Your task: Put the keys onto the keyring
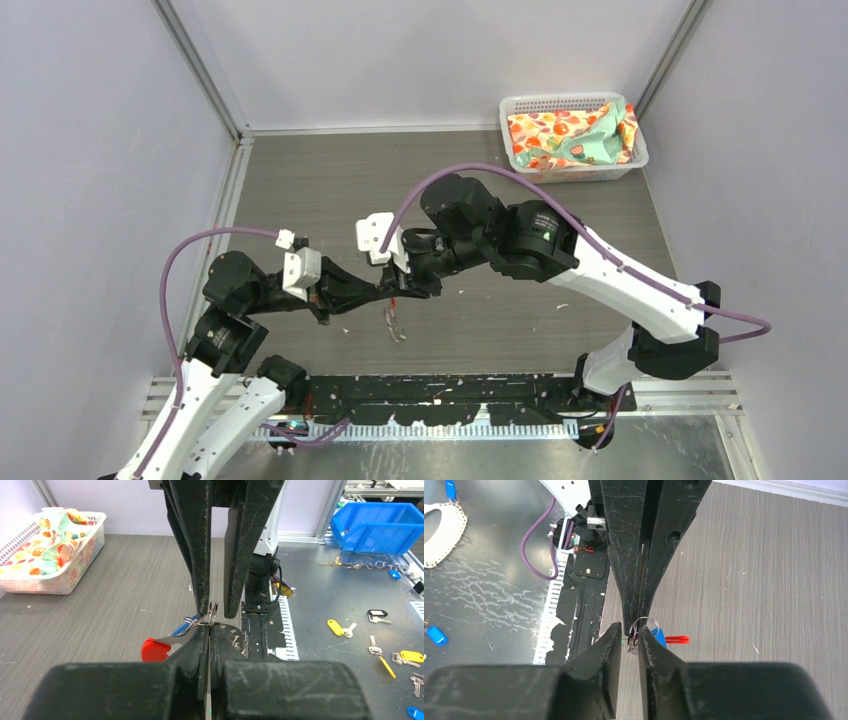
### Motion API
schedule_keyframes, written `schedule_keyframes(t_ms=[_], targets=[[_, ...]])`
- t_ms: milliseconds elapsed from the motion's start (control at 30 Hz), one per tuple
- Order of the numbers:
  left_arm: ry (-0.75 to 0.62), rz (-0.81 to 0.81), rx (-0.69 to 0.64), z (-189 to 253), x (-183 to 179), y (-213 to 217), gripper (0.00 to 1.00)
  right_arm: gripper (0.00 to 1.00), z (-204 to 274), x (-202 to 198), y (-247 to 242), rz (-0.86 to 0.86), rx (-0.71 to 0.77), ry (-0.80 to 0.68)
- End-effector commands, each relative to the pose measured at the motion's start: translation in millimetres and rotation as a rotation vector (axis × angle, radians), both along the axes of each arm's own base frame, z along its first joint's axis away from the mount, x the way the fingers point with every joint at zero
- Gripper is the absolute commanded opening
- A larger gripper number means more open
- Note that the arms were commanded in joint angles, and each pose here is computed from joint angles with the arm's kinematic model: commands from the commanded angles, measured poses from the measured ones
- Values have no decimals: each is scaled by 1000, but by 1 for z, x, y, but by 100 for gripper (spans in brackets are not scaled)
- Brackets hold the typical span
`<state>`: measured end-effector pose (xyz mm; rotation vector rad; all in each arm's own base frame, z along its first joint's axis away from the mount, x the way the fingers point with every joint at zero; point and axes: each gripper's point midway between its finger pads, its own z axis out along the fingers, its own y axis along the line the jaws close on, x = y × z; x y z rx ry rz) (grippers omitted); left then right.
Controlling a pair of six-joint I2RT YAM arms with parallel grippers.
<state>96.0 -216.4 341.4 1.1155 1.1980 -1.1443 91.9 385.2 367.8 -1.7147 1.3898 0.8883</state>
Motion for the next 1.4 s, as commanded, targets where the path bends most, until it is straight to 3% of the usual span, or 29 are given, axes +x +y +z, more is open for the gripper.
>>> schedule_keyframes(t_ms=[0, 133, 267, 433, 500, 667, 700, 800, 900, 1067, 1233, 1367], targets=[[-55, -9, -28, 12, -3, 1, 0, 20, 9, 1, 0, -6, 26, -2], [-57, -7, -29, 13, -3, 1, 0, 7, 5, 1, -1, 3, -4, 4], [-61, -4, -31, 15, -3, 1, 0, 1, -1, 3, -3, -11, -37, 8], [-68, 2, -34, 17, -3, 2, 0, 7, -6, 11, -4, -57, -68, 5], [-66, 4, -34, 17, -3, 2, 0, 2, -6, 10, -4, -55, -67, 9], [-60, 7, -34, 17, -2, 1, 0, 1, 1, 8, -3, -47, -41, 42], [-57, 8, -33, 17, -2, 2, 4, 1, 2, 9, -4, -50, -38, 54], [-64, 5, -7, 15, -5, 4, 40, 1, 6, 8, -10, -33, -30, 101], [-132, -23, 64, 7, -17, 11, 55, 1, 9, 3, -18, 2, -25, 151], [-244, -36, 157, -8, -26, 22, 56, 1, -3, -10, -24, 45, -78, 211], [-406, 9, 172, -9, -3, 19, 53, 1, -9, -27, -26, 117, -123, 304], [-488, -90, 155, -9, -5, 10, 53, 1, -3, -40, -25, 176, -116, 366]])
